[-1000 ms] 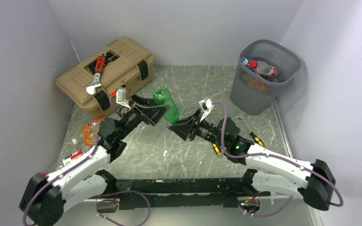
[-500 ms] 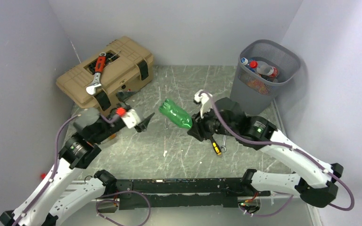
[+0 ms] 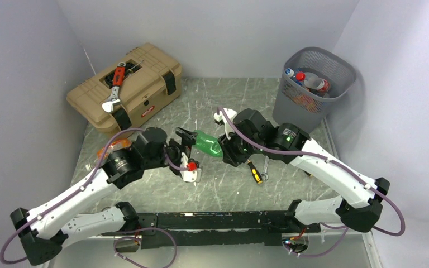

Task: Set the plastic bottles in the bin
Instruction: Pick up the plastic bottle at the center of the board.

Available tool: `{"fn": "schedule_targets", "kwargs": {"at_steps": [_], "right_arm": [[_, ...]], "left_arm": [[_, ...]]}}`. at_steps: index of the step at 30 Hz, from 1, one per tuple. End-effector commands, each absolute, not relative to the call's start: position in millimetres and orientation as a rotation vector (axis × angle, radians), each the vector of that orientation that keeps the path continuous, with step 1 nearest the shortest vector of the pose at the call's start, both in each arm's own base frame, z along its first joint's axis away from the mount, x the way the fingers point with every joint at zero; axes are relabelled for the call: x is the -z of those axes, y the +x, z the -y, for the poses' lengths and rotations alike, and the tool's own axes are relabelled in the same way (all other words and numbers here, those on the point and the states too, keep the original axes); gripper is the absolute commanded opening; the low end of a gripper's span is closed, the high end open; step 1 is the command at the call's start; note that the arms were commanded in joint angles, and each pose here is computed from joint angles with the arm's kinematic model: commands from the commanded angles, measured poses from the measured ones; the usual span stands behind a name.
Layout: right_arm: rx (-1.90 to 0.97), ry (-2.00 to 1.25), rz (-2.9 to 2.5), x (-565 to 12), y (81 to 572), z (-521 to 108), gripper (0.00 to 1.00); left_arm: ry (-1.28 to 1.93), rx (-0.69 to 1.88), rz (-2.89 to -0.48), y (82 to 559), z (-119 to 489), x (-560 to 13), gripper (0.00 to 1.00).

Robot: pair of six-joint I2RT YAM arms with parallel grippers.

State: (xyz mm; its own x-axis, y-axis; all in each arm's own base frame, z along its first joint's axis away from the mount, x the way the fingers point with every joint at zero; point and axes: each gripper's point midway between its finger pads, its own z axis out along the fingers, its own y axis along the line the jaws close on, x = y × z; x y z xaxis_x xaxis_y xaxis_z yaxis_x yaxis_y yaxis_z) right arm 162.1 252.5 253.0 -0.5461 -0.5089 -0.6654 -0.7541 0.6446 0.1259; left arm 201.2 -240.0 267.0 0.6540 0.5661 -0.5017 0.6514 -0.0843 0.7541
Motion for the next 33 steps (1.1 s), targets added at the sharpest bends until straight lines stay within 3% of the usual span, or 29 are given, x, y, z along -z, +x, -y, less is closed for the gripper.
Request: {"fn": "schedule_targets", "kwargs": {"at_steps": [1,9,15,21,22,25,28,30,33], "right_arm": [[-0.607,-1.039,-2.228,-271,158,-263,0.0],[-0.617,-1.075,-2.236,-269,157,-267,0.0],[-0.64,-1.073,-2.217,-272,155,-269,0.0],[-0.658,-1.074,-2.2,-278,153,-269,0.0],[-0.66,-1.069,-2.197,-279,153,-269,0.04],[-0.666,-1.05,-2.174,-287,153,-267,0.45],[-0.685,-1.019,-2.14,-299,152,-264,0.69],[-0.7,-0.997,-2.112,-309,151,-262,0.9],[-0.707,-0.929,-2.012,-336,154,-254,0.96]], "left_arm": [[1.822,0.012,-0.906,202,253,-264,0.99],[1.799,-0.048,-0.868,214,279,-262,0.98],[1.772,-0.089,-0.935,225,285,-257,0.72],[1.775,-0.094,-0.902,221,291,-258,0.65],[1.765,-0.107,-0.91,223,289,-259,0.63],[1.741,-0.11,-0.923,224,287,-263,0.5],[1.716,-0.091,-0.933,222,286,-267,0.43],[1.7,-0.078,-0.935,220,286,-268,0.42],[1.661,-0.06,-0.973,220,283,-268,0.47]]}}
